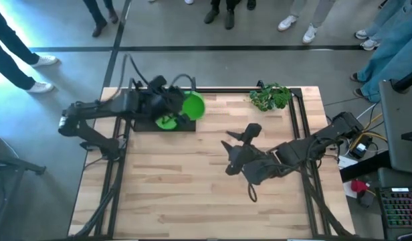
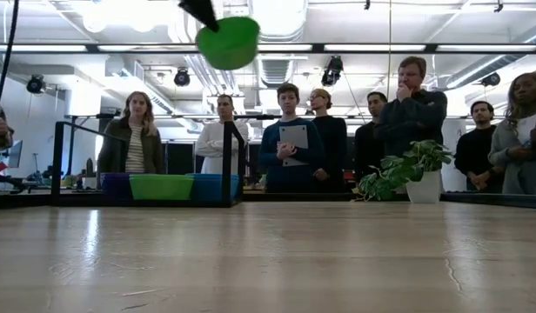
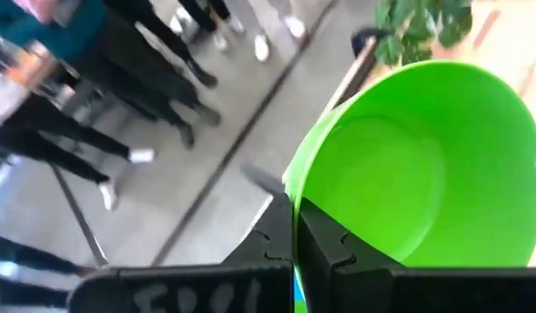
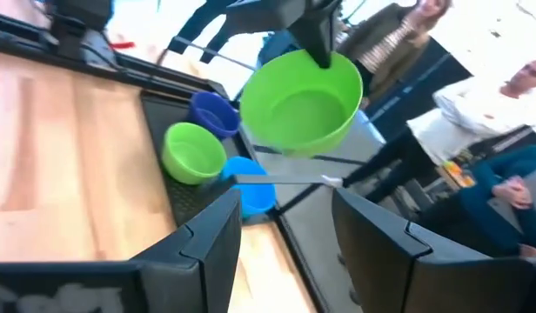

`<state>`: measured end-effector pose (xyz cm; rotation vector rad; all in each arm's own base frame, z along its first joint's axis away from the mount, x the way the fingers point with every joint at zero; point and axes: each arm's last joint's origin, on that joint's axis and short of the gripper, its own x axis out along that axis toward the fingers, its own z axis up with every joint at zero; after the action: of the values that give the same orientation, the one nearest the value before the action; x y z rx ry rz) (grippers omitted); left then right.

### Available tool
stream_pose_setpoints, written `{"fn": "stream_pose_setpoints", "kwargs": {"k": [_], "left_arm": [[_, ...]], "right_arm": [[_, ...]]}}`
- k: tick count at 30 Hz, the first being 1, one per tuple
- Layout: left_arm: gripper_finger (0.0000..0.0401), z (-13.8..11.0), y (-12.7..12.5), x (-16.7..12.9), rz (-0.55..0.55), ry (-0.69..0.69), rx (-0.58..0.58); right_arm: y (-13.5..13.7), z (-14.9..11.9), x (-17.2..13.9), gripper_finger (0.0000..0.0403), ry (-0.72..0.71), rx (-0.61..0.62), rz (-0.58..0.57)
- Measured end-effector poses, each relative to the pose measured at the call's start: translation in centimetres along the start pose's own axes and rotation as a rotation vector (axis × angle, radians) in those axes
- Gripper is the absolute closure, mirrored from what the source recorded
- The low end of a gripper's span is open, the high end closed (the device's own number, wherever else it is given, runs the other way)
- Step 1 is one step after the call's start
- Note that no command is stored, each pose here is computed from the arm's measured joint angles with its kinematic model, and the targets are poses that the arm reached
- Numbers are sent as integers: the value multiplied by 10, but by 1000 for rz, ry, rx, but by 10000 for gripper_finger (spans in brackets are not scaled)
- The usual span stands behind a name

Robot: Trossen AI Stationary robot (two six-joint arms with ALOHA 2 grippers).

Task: Pick & Place Mini bowls
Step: Stack the green bowl on the green bowl on the shelf

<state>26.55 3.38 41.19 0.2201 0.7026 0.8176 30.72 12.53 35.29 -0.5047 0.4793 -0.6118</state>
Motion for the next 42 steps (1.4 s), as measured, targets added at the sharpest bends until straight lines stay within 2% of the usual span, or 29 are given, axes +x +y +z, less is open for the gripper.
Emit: {"fn": "stream_pose_setpoints", "kwargs": {"k": [5, 10, 13, 17, 21, 26, 28, 35, 42], "left_arm": [[401, -11, 31, 2, -122, 100, 20], [401, -25, 53, 12, -299, 216, 142], [401, -30, 62, 21, -341, 256, 215], [401, -37, 70, 35, -440, 272, 253], [401, -50, 75, 51, -444, 335, 253], [401, -78, 74, 75, -483, 442, 235], [401, -87, 72, 85, -498, 454, 229], [401, -118, 68, 114, -503, 465, 218], [401, -137, 80, 132, -436, 464, 126]], "right_arm": [[1, 0, -3, 225, -7, -7, 91], [2, -1, -7, 225, -4, 14, 252], [-1, -2, -8, 225, 6, 35, 284], [-5, -4, -11, 225, 27, 52, 288], [-4, -6, -11, 225, 46, 59, 316], [-1, -7, -14, 225, 58, 62, 502], [0, -7, -14, 225, 61, 67, 541], [0, -7, -14, 225, 71, 99, 544], [0, -7, -14, 225, 71, 98, 544]]}}
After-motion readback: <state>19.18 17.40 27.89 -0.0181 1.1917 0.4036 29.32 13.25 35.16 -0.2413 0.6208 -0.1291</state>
